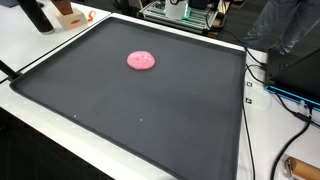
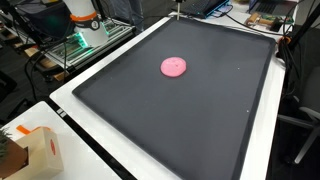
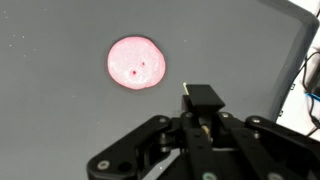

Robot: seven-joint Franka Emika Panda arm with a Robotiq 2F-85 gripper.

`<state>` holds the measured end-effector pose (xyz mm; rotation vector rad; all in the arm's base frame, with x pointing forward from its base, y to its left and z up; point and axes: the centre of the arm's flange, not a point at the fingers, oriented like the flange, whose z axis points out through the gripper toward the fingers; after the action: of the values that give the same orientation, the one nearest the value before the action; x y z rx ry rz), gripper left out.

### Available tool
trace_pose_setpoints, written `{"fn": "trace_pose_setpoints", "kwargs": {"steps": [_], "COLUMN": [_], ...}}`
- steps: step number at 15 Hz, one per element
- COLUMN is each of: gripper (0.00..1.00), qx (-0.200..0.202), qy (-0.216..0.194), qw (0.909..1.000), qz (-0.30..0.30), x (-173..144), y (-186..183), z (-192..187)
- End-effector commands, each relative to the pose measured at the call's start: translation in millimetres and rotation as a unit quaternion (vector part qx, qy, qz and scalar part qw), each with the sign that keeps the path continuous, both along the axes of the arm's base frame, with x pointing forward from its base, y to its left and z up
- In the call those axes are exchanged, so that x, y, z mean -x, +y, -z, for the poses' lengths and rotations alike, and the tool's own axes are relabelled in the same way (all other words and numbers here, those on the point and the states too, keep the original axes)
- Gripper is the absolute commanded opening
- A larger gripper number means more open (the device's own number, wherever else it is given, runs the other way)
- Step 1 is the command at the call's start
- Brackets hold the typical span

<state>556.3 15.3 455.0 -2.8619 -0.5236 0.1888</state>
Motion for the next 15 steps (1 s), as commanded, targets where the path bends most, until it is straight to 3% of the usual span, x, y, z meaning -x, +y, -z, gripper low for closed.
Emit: {"fn": "trace_pose_setpoints", "kwargs": {"steps": [1, 5, 9, 15], "gripper": [0.03, 0.03, 0.03, 0.03], "qx": [-0.081, -0.158, -0.21, -0.248], "qy": [0.017, 0.028, 0.029, 0.011], "qw": [0.9964, 0.986, 0.9756, 0.9658], "qz": [-0.02, -0.047, -0.06, -0.076], "x": [-7, -5, -4, -5], "y": [-43, -84, -116, -151], "z": [14, 40, 72, 105]}}
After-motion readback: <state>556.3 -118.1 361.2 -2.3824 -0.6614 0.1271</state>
